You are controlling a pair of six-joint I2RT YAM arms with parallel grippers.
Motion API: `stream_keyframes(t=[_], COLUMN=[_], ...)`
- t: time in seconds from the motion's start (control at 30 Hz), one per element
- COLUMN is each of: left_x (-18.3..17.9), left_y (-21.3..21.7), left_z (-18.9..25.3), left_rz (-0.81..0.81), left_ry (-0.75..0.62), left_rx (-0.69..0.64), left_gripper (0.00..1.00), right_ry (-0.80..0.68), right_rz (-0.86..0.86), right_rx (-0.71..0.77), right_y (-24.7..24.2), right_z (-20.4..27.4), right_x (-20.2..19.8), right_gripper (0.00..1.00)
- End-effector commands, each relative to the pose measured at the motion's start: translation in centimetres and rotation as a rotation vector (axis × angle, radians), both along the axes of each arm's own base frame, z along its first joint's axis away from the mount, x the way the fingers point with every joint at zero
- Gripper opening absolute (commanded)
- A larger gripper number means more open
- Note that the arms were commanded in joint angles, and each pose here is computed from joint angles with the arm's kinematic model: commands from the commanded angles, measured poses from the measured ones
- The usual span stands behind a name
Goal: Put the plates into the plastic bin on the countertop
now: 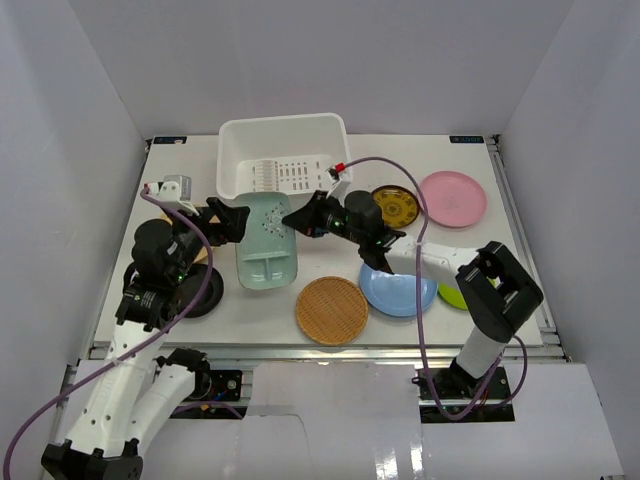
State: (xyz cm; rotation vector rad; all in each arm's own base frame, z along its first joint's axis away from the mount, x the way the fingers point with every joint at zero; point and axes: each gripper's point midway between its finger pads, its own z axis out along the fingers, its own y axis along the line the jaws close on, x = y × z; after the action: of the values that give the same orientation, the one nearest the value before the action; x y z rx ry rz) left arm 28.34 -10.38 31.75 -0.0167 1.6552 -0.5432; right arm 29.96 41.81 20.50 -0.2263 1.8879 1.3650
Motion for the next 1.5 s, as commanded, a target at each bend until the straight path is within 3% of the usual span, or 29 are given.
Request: stream_keyframes(t=[0.0,0.27,0.43,0.47,0.5,0.57,0.7,1.1,1.27,1.33,1.43,1.47], left_x=[-0.8,-2.1,-2.8,-3.3,-3.5,-3.8,-5.3,-7.2,-7.0,-7.0,-6.9,-6.9], left_y=[1.2,-0.9,-3.9,-4.7,-5.1,-5.8,-7.5,-9.9,-10.6,-10.9,-11.2,-11.4], left_z=[0.8,-4.4,-9.3,-9.8,-10.5,-12.7,-15.2,-22.4,-23.8,-24.1,-24.8,-24.9], left_rz=[0.055,-0.042,-0.195,-0.247,-0.264,-0.296,-0.413,-0.441,-0.424,-0.42,-0.401,-0.403], left_ry=[0.012,0.196,0.394,0.427,0.461,0.54,0.653,0.861,0.878,0.878,0.886,0.895], left_rx=[-0.001,-0.063,-0.12,-0.131,-0.145,-0.157,-0.188,-0.121,-0.076,-0.047,-0.014,-0.008], left_gripper=[0.98,0.98,0.98,0.98,0.98,0.98,0.98,0.98,0.98,0.98,0.98,0.98], right_ry=[-0.229,-0.358,-0.362,-0.337,-0.362,-0.346,-0.34,-0.252,-0.206,-0.188,-0.168,-0.165], right_rz=[-0.114,-0.325,-0.504,-0.54,-0.559,-0.588,-0.632,-0.561,-0.541,-0.529,-0.52,-0.523], right_rx=[0.207,0.232,0.205,0.158,0.179,0.126,0.062,-0.118,-0.19,-0.212,-0.259,-0.272], right_y=[-2.8,-6.5,-7.0,-6.6,-6.6,-5.9,-5.8,-3.7,-3.0,-2.7,-2.5,-2.6], right_z=[12.0,20.5,22.0,19.8,21.6,19.5,17.5,8.1,4.5,3.5,1.5,0.9], right_x=[4.1,13.3,20.0,21.9,22.6,24.6,26.4,25.5,25.7,25.7,25.6,25.8], right_gripper=[0.08,0.08,0.08,0.08,0.08,0.08,0.08,0.08,0.08,0.1,0.21,0.3])
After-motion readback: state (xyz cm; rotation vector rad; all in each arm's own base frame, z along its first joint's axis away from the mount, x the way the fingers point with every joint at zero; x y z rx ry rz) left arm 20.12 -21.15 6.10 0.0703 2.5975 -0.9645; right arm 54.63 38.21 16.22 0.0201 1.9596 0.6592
